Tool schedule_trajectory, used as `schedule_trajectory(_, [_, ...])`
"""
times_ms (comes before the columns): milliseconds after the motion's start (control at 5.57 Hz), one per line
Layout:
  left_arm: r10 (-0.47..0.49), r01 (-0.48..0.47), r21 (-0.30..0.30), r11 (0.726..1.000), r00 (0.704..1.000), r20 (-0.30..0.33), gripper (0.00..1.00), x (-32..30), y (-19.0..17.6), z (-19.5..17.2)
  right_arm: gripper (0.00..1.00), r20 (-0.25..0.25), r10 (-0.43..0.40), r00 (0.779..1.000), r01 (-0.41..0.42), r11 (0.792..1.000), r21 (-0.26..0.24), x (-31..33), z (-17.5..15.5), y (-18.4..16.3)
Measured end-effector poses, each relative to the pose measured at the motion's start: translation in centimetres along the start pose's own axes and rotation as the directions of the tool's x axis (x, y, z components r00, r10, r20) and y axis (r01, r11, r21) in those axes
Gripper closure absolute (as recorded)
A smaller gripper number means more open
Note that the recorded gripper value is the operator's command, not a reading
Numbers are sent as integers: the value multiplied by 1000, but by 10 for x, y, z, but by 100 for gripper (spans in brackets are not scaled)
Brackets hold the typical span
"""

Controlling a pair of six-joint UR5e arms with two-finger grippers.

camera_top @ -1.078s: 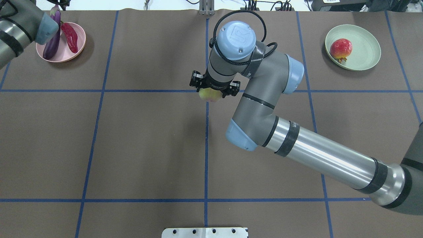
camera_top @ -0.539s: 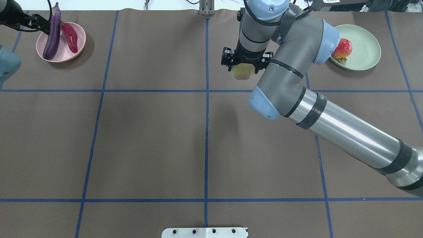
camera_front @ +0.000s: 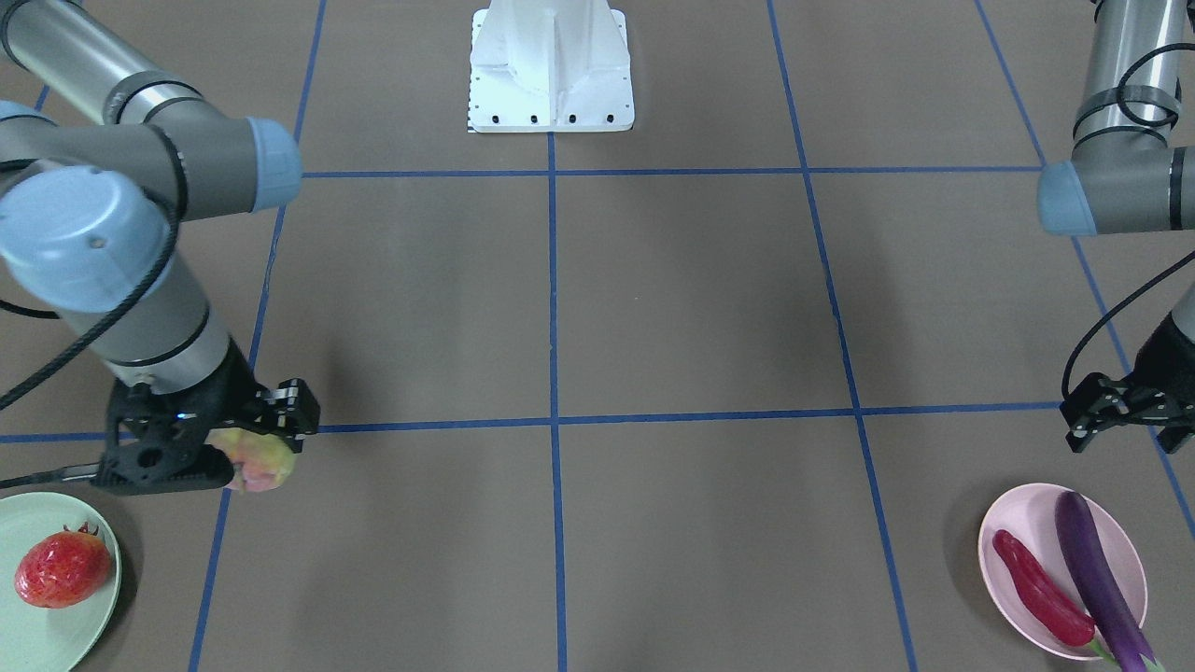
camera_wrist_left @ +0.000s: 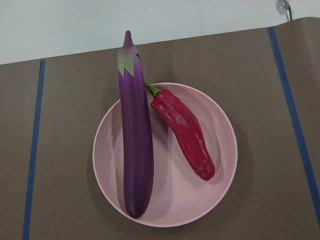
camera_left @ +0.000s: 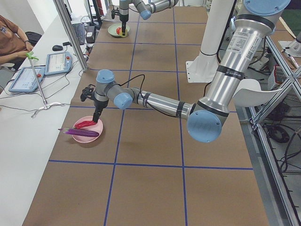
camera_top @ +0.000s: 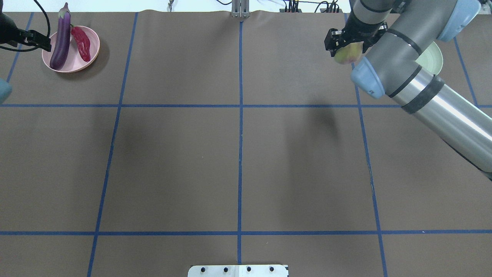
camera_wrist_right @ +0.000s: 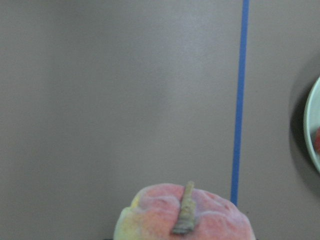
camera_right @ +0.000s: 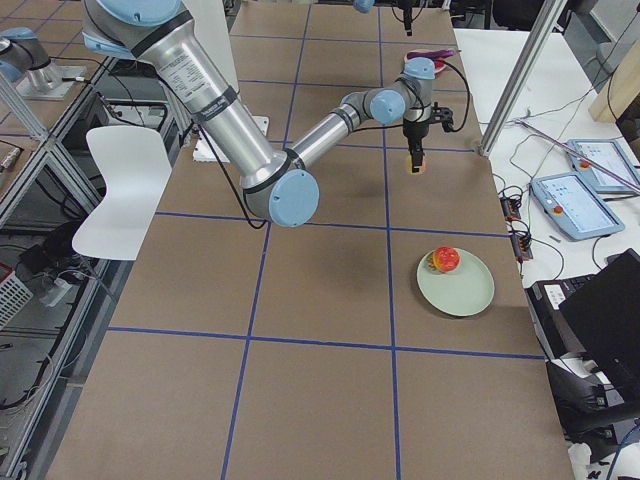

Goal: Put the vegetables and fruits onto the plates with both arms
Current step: 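Lift the peach and carry it to the green plate with the right gripper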

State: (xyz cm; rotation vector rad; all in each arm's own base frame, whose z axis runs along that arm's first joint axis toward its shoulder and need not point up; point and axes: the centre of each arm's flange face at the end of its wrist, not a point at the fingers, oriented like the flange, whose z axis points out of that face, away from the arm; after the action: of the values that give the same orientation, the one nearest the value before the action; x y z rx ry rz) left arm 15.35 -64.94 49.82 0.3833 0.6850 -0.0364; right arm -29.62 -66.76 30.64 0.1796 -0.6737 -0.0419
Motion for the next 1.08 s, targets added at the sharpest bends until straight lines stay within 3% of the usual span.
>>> schedule_trajectory(359, [5,-5,-3,1000,1000,-2,0,-4,5,2,100,13,-111,994,111,993,-49,124,-6,-33])
schedule_trajectory(718, [83,-84,-28,996,996,-22,0,-13,2,-6,100,23,-215,976,216,970,-110,246,8,-41])
schedule_trajectory(1078, [154,-157,-72,985,987,-47,0,-52,-8,-30,100,70,-243,967,251,960,-128,294,54,-36])
